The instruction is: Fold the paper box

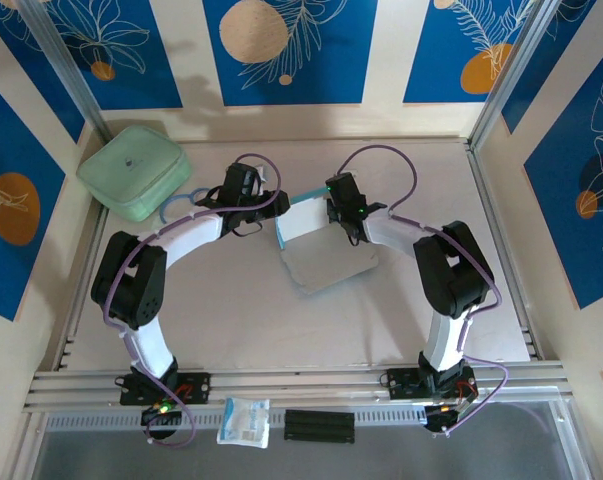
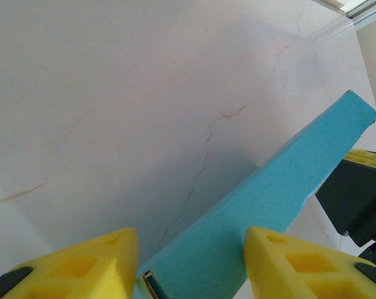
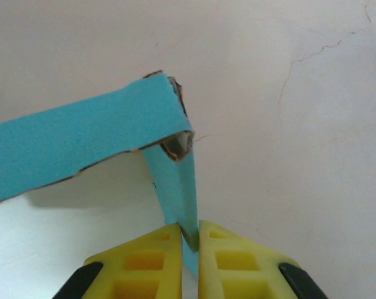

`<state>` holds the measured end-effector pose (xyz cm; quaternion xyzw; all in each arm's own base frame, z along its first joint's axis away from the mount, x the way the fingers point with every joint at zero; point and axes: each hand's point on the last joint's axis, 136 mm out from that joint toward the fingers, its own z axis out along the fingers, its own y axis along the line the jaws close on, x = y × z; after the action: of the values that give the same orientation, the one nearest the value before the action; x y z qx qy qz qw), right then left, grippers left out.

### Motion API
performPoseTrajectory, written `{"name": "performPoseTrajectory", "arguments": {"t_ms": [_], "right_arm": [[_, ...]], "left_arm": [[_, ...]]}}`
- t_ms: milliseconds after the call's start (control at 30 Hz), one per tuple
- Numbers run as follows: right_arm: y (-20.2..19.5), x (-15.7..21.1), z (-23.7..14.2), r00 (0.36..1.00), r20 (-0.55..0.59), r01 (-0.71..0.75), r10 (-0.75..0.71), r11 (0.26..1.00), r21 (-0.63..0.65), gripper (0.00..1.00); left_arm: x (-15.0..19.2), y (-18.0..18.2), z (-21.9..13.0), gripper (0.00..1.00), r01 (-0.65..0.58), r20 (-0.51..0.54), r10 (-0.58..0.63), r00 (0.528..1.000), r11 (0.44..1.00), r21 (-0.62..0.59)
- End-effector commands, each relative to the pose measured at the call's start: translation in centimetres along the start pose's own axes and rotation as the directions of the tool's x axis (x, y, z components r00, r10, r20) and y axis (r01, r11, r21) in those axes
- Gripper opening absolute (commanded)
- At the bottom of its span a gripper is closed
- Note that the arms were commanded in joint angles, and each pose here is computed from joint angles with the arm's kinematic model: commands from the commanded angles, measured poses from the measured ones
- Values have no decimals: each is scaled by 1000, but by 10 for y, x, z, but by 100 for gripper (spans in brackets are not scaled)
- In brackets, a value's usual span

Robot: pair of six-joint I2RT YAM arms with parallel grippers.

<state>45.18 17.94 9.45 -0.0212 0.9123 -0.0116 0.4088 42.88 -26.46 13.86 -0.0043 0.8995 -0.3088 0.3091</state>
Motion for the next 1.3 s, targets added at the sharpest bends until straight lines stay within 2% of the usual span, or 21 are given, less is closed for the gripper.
{"name": "performPoseTrajectory", "arguments": {"t_ms": [0, 133, 233, 367, 433, 500, 633, 767, 900, 1067, 1267], "right_arm": [[16, 52, 9, 990, -134, 40, -51, 995, -89, 14], [18, 50, 8, 990, -142, 4, -28, 987, -163, 14], [17, 47, 6, 991, -134, -9, -18, 980, -201, 10], [7, 46, 4, 992, -126, 4, -23, 989, -147, 7], [5, 46, 4, 990, -123, 51, -64, 993, -108, 14], [9, 52, 7, 985, -152, 64, -84, 990, -128, 20], [15, 64, 14, 969, -246, -78, 13, 963, -259, 23], [11, 61, 14, 959, -268, -184, 90, 919, -349, 15], [14, 56, 8, 971, -238, -120, 32, 924, -363, 12], [16, 46, -11, 980, -200, -72, -9, 917, -393, 19], [17, 12, -67, 997, -62, 12, -45, 890, -456, 29]], "left_arm": [[19, -4, -2, 48, -23, -66, 24, 998, 1000, 15], [18, -5, -2, 48, -21, -64, 22, 998, 1000, 17], [17, -6, -2, 48, -21, -62, 22, 998, 1000, 18], [17, -5, -2, 48, -18, -62, 19, 998, 1000, 15], [17, -6, -2, 48, -17, -61, 18, 998, 1000, 19], [17, -6, -2, 48, -17, -62, 18, 998, 1000, 19], [17, -5, -3, 48, -19, -59, 20, 998, 1000, 15], [18, -5, -5, 48, -21, -60, 22, 998, 1000, 14], [19, -4, -4, 48, -23, -61, 23, 998, 1000, 15], [21, -4, -2, 49, -9, -73, 10, 997, 1000, 26], [15, -13, -7, 50, -33, -49, 36, 998, 998, 61]]}}
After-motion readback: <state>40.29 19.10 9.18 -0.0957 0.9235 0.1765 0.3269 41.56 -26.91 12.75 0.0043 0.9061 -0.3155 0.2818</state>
